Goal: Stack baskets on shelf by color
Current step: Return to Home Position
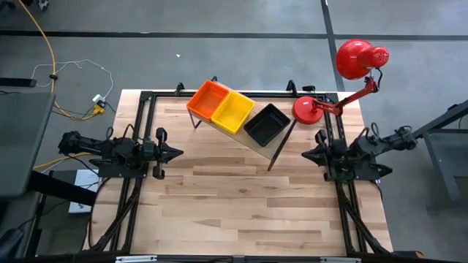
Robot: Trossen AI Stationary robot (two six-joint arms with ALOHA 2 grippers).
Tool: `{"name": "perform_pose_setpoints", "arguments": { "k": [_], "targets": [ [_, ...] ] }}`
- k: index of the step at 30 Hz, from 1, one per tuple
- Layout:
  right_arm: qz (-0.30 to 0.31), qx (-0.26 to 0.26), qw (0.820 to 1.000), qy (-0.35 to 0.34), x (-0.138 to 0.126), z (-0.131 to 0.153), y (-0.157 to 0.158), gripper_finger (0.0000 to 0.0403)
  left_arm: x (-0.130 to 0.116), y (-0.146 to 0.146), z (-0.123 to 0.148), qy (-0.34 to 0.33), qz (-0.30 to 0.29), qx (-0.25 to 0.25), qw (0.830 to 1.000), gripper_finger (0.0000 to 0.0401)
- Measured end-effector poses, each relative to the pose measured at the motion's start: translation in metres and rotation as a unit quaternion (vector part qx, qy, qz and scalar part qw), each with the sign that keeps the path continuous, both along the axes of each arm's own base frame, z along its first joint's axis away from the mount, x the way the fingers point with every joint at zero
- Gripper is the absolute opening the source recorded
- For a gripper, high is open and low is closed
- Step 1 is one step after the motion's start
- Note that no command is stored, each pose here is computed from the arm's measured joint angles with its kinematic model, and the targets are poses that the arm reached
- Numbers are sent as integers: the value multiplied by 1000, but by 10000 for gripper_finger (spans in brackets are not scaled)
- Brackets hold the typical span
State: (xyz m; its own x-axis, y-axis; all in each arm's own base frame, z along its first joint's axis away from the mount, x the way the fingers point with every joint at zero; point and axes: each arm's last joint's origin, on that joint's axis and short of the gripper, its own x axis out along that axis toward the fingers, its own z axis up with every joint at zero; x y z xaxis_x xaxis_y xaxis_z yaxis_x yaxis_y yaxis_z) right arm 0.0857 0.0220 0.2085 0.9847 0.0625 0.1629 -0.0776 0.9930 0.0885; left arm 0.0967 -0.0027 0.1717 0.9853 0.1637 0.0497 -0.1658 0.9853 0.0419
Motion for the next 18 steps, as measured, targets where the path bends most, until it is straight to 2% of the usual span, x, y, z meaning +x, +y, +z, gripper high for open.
{"name": "perform_pose_setpoints", "arguments": {
  "k": [4, 14, 18],
  "targets": [
    [43, -30, 998, -23, 0, 3, -2, 0, 0, 0, -1, 3, 0, 0, 1000, 0],
    [-24, 15, 1000, 1, 3, -1, -12, 0, 0, 0, 0, 3, 0, 0, 1000, 0],
    [-15, 15, 1000, 10, 8, -17, -11, 0, 0, 0, 0, 3, 0, 0, 1000, 0]
  ]
}}
